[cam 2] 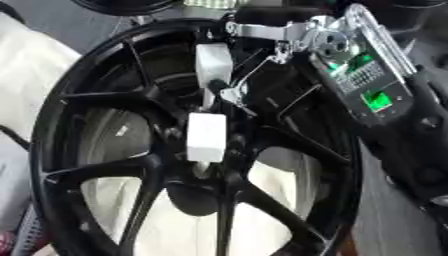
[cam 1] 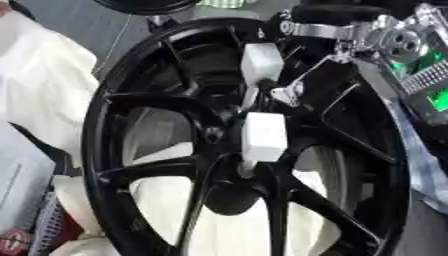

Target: Pull the pin out of the wheel hub.

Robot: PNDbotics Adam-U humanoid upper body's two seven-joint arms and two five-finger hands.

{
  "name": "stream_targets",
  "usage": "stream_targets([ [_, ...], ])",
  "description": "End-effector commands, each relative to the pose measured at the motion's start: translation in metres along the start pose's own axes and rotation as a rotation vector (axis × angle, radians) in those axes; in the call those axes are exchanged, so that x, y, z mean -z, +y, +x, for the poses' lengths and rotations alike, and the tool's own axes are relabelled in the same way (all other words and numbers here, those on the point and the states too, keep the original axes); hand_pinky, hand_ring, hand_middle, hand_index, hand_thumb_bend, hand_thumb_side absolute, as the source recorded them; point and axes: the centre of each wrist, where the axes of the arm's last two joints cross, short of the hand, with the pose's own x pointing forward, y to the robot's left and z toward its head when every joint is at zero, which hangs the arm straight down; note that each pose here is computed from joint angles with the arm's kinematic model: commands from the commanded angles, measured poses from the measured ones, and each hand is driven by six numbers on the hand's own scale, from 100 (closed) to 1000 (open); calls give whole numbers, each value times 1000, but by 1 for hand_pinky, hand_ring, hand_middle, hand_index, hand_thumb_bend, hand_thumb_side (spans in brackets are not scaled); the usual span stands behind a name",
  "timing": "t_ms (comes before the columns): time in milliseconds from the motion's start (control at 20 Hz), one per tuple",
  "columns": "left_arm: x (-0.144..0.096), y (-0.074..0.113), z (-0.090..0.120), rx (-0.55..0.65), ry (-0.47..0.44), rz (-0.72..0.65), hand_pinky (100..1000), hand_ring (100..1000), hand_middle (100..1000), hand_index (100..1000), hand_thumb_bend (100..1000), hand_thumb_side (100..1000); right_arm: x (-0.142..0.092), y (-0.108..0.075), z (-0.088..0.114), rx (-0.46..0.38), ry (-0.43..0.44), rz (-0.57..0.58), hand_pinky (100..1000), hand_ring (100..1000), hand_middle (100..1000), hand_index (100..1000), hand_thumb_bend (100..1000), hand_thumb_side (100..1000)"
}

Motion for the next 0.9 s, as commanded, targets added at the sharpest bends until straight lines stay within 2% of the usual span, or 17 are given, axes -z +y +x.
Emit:
stream_targets([
  [50, 3, -2, 7, -12, -28, -12, 690, 670, 619, 817, 119, 805, -8, -14, -2, 8, 24, -16, 749, 591, 383, 570, 100, 238],
  [350, 3, -2, 7, -16, -27, -10, 691, 670, 619, 817, 120, 804, -12, -16, -6, 46, 34, -20, 737, 573, 342, 495, 100, 236],
  [650, 3, -2, 7, -17, -26, -11, 692, 670, 619, 817, 122, 805, -15, -17, -7, 43, 33, -35, 718, 551, 314, 422, 100, 241],
  [900, 3, -2, 7, -17, -25, -12, 693, 670, 620, 817, 123, 805, -16, -18, -7, 55, 27, -24, 710, 539, 245, 338, 100, 243],
])
